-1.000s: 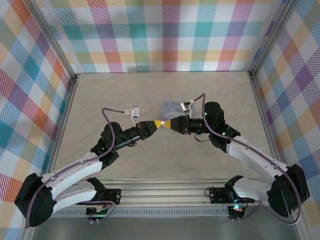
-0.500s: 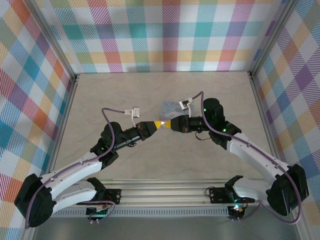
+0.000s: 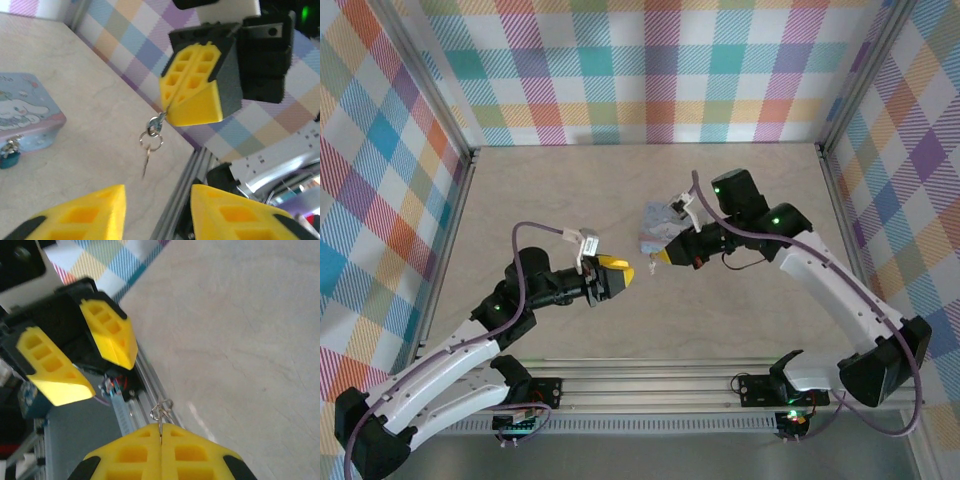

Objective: Unlock a padlock with a key

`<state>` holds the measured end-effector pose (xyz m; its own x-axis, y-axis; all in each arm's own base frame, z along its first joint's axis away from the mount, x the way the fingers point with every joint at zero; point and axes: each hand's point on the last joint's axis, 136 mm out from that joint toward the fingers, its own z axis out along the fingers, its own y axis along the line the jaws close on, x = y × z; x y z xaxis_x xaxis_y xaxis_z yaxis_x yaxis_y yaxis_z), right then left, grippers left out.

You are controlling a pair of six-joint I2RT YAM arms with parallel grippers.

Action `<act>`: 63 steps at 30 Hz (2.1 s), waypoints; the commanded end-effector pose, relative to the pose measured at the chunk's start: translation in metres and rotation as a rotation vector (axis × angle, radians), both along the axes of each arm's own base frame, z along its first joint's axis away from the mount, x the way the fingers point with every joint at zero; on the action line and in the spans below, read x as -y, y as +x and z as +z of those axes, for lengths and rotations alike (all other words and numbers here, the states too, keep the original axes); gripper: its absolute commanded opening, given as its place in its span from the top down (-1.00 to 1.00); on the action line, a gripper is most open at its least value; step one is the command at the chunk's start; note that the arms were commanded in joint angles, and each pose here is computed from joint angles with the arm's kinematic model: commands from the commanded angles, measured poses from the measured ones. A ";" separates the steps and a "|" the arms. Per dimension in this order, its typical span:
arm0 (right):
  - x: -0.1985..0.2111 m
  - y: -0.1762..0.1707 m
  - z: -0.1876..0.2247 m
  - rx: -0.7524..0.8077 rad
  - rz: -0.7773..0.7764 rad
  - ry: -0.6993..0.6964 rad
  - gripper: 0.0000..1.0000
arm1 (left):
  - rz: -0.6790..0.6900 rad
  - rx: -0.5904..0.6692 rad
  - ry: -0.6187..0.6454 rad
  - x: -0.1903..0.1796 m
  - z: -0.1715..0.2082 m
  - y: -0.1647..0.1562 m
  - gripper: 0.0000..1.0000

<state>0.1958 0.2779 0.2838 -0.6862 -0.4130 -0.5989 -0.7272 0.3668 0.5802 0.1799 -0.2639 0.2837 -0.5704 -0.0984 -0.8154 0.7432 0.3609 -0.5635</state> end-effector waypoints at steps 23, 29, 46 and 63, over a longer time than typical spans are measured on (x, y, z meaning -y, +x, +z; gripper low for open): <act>0.008 -0.040 -0.002 -0.053 0.222 -0.016 1.00 | -0.343 0.026 -0.033 0.051 0.006 -0.010 0.21; 0.007 -0.037 -0.005 -0.059 0.220 -0.018 1.00 | -0.344 -0.002 -0.027 0.055 -0.003 -0.006 0.72; 0.018 0.016 -0.035 0.026 -0.144 -0.094 0.07 | -0.094 -0.071 0.117 0.029 -0.058 0.017 1.00; 0.031 0.087 -0.210 -0.139 -0.662 -0.420 -0.10 | 0.235 -0.306 0.390 -0.024 -0.174 0.036 1.00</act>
<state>0.2561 0.2420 0.0799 -0.9385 -0.1543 -0.3090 -0.2749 0.8752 0.3980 0.2070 -0.2479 0.1158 -0.7784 0.0522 -0.6256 0.4891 0.6752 -0.5521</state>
